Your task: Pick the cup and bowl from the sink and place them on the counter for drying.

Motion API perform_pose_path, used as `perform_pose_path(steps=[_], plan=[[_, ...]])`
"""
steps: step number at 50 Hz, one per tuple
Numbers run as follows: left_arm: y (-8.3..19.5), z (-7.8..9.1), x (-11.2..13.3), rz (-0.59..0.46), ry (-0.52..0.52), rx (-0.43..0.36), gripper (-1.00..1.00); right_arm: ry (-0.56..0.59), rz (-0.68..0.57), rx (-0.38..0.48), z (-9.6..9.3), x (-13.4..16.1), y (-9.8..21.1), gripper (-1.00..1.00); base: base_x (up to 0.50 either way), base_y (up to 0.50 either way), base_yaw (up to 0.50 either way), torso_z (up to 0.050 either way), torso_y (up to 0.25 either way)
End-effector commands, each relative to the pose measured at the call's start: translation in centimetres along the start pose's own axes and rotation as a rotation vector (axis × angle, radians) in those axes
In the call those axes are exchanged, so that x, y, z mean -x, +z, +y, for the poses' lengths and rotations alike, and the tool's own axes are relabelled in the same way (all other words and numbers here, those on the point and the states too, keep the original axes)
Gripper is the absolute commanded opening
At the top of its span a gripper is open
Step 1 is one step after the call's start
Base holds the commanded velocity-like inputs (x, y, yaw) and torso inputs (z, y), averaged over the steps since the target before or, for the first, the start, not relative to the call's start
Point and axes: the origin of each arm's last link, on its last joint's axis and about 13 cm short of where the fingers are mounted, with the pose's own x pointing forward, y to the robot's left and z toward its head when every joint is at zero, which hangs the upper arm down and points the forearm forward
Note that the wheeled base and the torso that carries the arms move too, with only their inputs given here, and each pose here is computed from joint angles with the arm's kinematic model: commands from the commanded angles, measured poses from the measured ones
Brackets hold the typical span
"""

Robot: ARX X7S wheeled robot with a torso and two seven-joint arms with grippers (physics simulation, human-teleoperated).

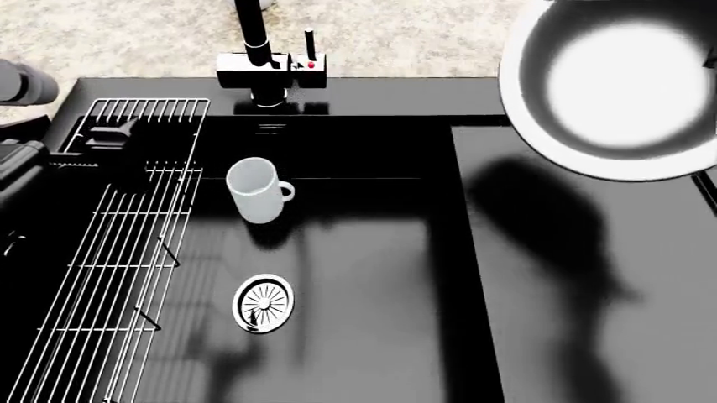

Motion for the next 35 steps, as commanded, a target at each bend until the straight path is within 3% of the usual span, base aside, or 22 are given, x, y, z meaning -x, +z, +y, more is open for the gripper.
perform_pose_path(steps=[1, 5, 9, 11, 14, 17, 20, 22, 25, 29, 35], plan=[[-0.5, -0.1, -0.1, 0.009, 0.000, 0.001, 1.00, -0.407, -0.072, -0.228, -3.0, 0.0, -1.6, -1.00, 0.00, 0.00, 0.00, 0.000, 0.000], [-0.5, 0.0, -0.1, 0.014, 0.002, 0.004, 1.00, -0.572, -0.098, -0.319, -4.2, -0.2, -2.2, -1.00, 0.00, 0.00, 0.00, 0.000, 0.000], [-0.4, 0.1, 0.1, 0.015, 0.000, 0.003, 1.00, -0.745, -0.104, -0.503, -5.6, -0.4, -3.1, -1.00, 0.00, 0.00, 0.00, 0.000, 0.000], [-0.5, 0.0, 0.0, 0.016, 0.000, 0.005, 1.00, -0.824, -0.113, -0.533, -6.1, -0.5, -3.4, -1.00, 0.00, 0.00, 0.00, 0.000, 0.000], [-0.6, -0.2, -0.1, 0.019, -0.003, 0.005, 1.00, -0.866, -0.116, -0.641, -6.6, -1.0, -3.5, -1.00, 0.00, 0.00, 0.00, 0.000, 0.000], [-0.7, -0.2, -0.1, 0.022, 0.000, 0.003, 1.00, -0.927, -0.131, -0.588, -6.8, -1.3, -3.5, -1.00, 0.00, 0.00, 0.00, 0.000, 0.000], [-0.8, -0.5, -0.2, 0.026, 0.001, 0.004, 1.00, -0.969, -0.163, -0.610, -6.9, -1.8, -3.0, -1.00, 0.00, 0.00, 0.00, 0.000, 0.000], [-0.7, -0.5, -0.3, 0.024, 0.002, 0.005, 1.00, -1.019, -0.189, -0.669, -7.1, -2.1, -2.7, -1.00, 0.00, 0.00, 0.00, 0.000, 0.000], [-0.7, -0.7, -0.4, 0.026, 0.003, 0.004, 1.00, -1.091, -0.210, -0.664, -7.3, -2.5, -2.4, -1.00, 0.00, 0.00, 0.00, 0.000, 0.000], [-0.8, -0.7, -0.5, 0.029, 0.001, 0.011, 1.00, -1.097, -0.211, -0.636, -7.0, -3.4, -1.7, -1.00, 0.00, 0.00, 0.00, 0.000, 0.000], [-1.1, -0.8, -0.6, 0.036, 0.001, 0.014, 1.00, -1.135, -0.236, -0.698, -7.2, -4.2, -1.0, -1.00, 0.00, 0.00, 0.00, 0.000, 0.000]])
